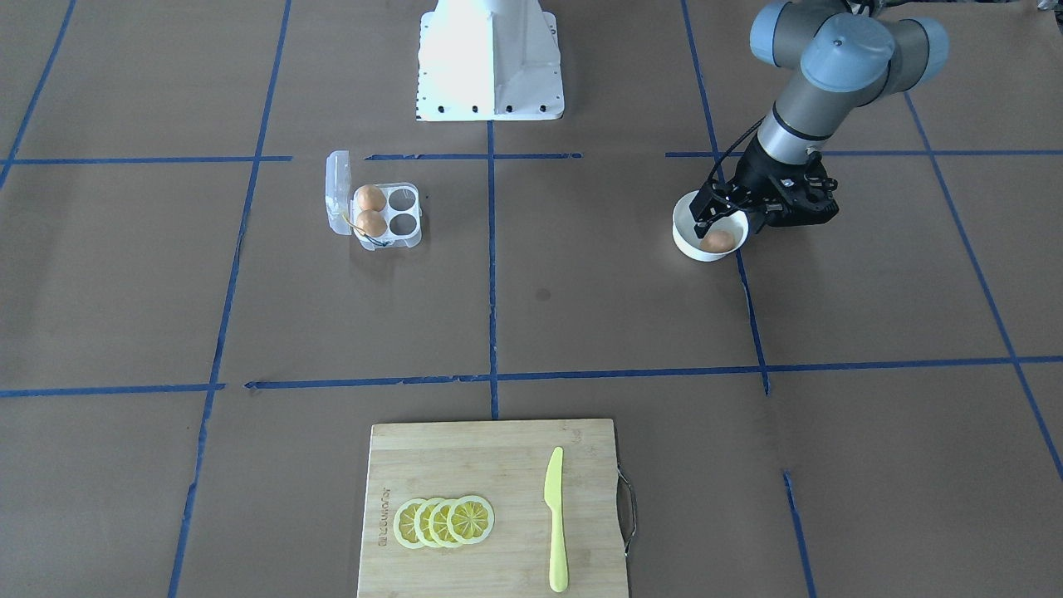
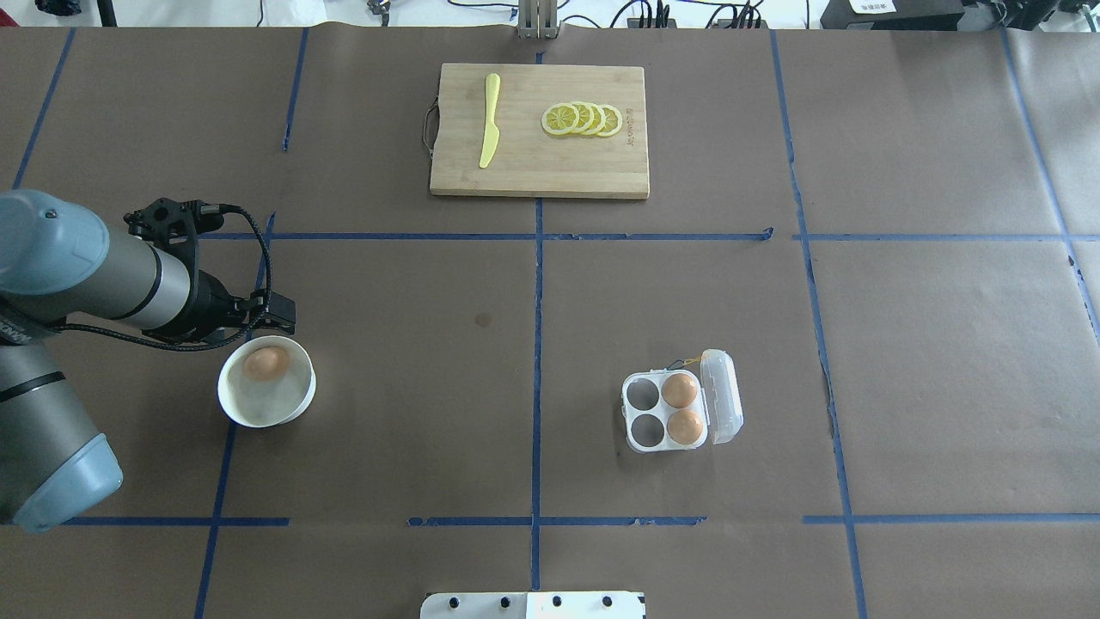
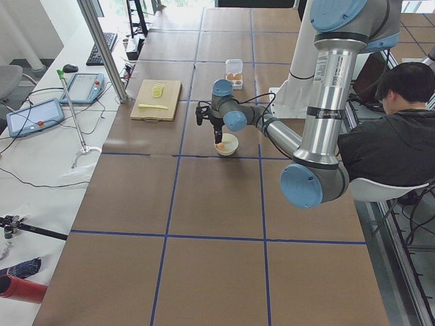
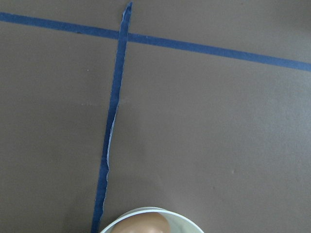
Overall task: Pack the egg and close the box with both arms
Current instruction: 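Move the left gripper over the white bowl holding the brown egg, then lower the left gripper into the bowl around the brown egg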
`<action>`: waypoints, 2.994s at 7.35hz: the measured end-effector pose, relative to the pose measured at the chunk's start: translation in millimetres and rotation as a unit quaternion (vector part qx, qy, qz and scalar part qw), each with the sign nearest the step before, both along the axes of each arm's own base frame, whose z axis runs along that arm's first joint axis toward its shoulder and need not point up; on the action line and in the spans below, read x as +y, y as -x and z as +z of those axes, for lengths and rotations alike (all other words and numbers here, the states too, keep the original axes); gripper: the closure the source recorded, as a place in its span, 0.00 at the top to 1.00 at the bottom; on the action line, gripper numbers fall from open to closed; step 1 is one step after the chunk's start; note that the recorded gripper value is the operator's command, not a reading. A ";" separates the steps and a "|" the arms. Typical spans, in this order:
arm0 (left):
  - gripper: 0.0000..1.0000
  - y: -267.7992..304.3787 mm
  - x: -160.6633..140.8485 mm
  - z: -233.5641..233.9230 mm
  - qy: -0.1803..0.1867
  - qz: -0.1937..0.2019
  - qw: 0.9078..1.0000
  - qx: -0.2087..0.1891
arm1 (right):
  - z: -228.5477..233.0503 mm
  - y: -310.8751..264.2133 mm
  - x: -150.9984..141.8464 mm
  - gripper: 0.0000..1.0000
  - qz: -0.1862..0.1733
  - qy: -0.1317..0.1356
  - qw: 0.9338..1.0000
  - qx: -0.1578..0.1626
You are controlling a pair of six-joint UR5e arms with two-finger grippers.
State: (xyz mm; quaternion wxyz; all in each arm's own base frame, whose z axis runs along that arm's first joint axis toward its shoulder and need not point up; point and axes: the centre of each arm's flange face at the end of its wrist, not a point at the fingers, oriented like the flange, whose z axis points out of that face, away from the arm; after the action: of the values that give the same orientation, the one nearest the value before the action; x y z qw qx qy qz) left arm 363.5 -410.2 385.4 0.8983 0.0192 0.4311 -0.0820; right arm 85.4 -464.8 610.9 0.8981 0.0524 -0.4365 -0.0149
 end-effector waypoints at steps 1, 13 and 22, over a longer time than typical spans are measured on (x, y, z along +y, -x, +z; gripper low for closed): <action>0.93 -7.1 4.6 3.9 0.005 0.002 1.000 -0.008 | 0.5 0.0 0.1 1.00 0.000 0.001 1.000 0.000; 0.83 -46.4 21.6 35.5 0.030 0.014 0.999 -0.041 | -5.9 -0.1 -3.3 1.00 0.001 -0.004 1.000 -0.001; 0.72 -50.6 18.9 38.7 0.032 0.014 0.998 -0.045 | -10.2 0.0 -4.8 1.00 0.001 -0.008 1.000 -0.002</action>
State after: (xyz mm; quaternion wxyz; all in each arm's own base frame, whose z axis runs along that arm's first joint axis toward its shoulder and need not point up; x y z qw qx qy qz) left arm 414.0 -391.3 424.1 0.9179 -0.0120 0.3880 -0.0824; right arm 85.4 -469.7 600.7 0.8968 0.0602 -0.4380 -0.0171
